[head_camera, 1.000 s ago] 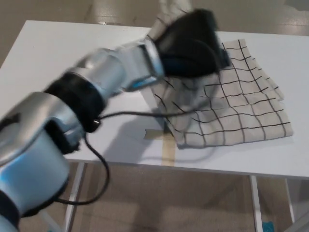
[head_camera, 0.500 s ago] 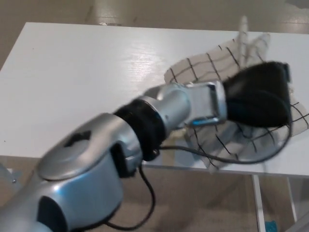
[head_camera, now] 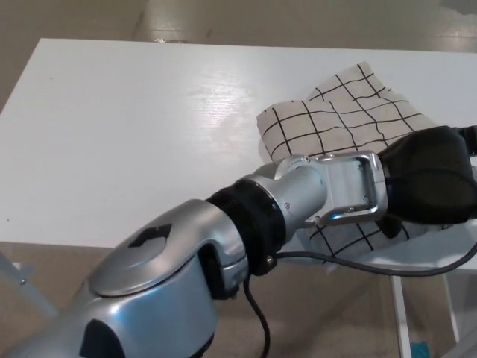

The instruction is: Use the left hand to fold a white towel with checkered patterns in half.

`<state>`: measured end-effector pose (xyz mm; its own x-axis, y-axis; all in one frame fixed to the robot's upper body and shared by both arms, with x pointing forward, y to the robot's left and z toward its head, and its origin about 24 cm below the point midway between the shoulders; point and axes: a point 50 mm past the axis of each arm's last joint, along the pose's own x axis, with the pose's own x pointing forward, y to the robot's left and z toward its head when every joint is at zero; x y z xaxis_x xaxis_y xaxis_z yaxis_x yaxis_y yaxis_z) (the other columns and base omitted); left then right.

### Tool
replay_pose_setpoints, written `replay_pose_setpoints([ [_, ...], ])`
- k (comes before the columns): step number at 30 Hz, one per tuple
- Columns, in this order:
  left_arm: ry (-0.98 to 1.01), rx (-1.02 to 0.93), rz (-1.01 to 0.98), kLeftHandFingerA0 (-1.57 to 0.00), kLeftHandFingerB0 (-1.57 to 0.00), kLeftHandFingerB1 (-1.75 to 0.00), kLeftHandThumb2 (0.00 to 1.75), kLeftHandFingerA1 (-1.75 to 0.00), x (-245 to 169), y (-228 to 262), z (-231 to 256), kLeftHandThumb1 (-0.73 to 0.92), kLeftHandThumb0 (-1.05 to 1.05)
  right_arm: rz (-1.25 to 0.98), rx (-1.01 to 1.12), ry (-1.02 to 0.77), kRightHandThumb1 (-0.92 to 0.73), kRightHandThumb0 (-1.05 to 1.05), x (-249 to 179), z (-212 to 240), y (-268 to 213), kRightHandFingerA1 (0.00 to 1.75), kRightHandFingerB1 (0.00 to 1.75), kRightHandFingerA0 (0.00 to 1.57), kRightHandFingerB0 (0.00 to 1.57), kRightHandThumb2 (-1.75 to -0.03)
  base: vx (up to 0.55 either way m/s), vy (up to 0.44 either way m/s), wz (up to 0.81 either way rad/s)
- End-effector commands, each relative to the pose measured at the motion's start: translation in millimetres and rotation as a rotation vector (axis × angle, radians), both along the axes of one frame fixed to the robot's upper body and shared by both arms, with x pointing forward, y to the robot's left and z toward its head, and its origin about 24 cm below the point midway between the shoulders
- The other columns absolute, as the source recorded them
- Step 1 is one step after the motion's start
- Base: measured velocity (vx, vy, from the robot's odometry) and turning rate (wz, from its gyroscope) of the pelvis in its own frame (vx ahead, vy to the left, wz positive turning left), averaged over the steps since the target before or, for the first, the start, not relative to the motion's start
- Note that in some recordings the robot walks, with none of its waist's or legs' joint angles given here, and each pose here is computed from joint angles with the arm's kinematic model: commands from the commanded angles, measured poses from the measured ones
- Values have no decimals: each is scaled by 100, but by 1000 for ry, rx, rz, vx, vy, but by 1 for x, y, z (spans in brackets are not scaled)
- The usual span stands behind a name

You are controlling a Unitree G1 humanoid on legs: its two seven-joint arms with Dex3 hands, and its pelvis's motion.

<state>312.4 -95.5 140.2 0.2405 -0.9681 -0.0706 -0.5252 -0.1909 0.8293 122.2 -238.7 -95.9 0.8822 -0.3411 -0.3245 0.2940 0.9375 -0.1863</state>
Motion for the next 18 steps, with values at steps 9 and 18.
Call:
replay_pose_setpoints([
  [9,500,-178,405,0,0,-3,61,0,28,35,77,58,-103,-13,22,7,-71,-50,-8,-2,-5,76,60,56,58,-61,0,0,0],
  [18,521,-603,-37,0,-1,-48,85,-48,-32,98,137,15,-38,-30,35,35,-71,-50,-10,-5,-7,75,60,56,59,-61,0,0,0],
])
